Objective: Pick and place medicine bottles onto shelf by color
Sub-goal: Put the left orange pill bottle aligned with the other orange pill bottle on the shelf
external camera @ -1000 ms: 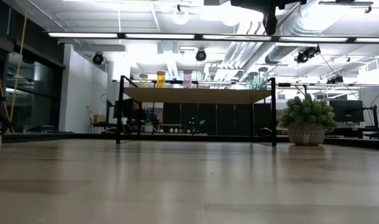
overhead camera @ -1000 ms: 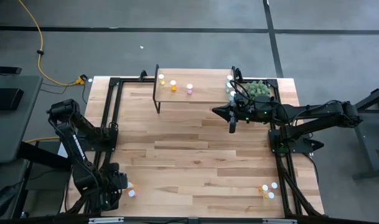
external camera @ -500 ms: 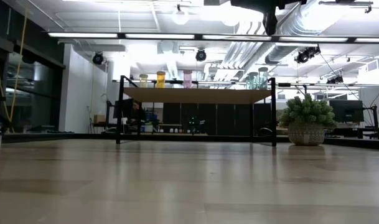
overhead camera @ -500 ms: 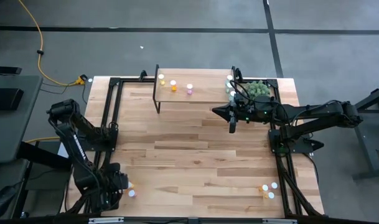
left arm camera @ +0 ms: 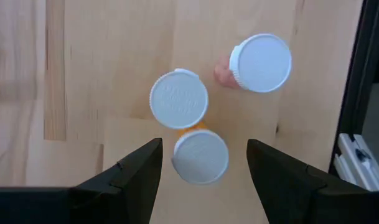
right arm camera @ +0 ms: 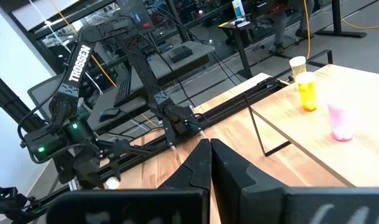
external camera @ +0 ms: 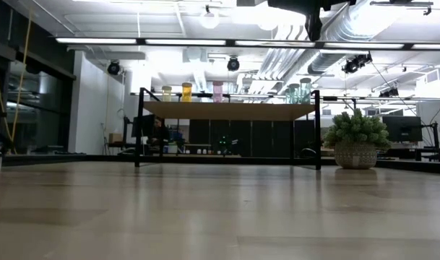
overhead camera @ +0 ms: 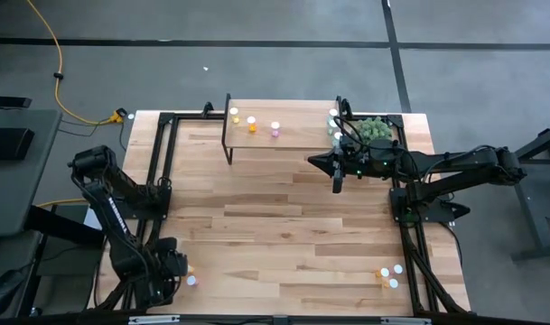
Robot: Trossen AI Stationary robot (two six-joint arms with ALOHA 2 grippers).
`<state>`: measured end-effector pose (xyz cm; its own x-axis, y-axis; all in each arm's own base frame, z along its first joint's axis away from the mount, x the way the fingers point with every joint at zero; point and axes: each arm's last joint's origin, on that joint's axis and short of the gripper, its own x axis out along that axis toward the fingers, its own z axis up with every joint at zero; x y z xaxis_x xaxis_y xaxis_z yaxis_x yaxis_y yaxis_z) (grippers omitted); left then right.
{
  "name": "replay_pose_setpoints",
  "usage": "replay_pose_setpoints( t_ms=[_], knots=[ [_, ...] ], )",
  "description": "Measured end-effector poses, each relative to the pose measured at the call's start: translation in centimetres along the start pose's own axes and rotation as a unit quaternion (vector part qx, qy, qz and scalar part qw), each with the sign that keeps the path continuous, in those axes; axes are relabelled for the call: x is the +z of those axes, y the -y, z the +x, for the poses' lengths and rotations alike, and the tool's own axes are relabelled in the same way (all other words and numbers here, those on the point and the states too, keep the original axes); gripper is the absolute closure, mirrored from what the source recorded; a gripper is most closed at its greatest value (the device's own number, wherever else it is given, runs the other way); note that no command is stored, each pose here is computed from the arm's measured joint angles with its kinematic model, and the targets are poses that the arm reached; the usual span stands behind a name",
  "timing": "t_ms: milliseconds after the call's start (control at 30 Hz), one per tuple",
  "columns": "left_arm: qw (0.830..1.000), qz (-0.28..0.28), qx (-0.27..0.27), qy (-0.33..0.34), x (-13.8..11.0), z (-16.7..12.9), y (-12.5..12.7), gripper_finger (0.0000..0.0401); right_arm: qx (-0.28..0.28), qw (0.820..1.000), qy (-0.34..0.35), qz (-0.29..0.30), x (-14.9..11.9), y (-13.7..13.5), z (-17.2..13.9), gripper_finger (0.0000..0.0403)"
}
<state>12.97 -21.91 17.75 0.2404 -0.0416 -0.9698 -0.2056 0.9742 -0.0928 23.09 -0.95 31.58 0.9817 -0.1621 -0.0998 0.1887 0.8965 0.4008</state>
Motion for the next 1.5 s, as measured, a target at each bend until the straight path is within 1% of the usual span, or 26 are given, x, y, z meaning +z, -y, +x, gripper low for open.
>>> replay_pose_setpoints(
  t_ms=[133, 333, 433, 767, 1000, 1167, 1333, 1500],
  knots=[
    [1.0, 0.004, 0.01, -0.006, -0.24, 0.56, 0.17, 0.0176, 0.0, 1.0, 0.0, 0.0, 0.0, 0.0, 0.0, 0.0402],
    [1.0, -0.007, 0.015, 0.0, -0.21, 0.66, 0.15, 0.0181, 0.0, 1.0, 0.0, 0.0, 0.0, 0.0, 0.0, 0.0402],
    [1.0, -0.015, 0.019, 0.006, -0.18, 0.57, 0.06, 0.0193, 0.0, 1.0, 0.0, 0.0, 0.0, 0.0, 0.0, 0.0402],
    [1.0, -0.014, 0.02, 0.002, -0.28, 0.55, 0.02, 0.0247, 0.0, 1.0, -0.001, 0.0, -0.01, 0.01, 0.0, 0.0402],
    [1.0, -0.015, 0.02, 0.003, -0.33, 0.54, 0.04, 0.0273, -0.002, 1.0, -0.004, -0.001, -0.09, 0.03, 0.0, 0.0402],
    [0.999, -0.026, 0.023, 0.016, -0.23, 0.52, 0.03, 0.0279, -0.002, 1.0, -0.005, -0.001, -0.1, 0.04, 0.0, 0.0402],
    [0.999, -0.027, 0.023, 0.016, -0.24, 0.53, 0.03, 0.0279, -0.002, 1.0, -0.005, -0.001, -0.1, 0.05, 0.0, 0.0402],
    [0.999, -0.027, 0.001, -0.018, -0.47, -0.18, -0.04, 0.028, -0.002, 1.0, -0.005, -0.001, -0.09, 0.05, 0.0, 0.0402]
  ],
)
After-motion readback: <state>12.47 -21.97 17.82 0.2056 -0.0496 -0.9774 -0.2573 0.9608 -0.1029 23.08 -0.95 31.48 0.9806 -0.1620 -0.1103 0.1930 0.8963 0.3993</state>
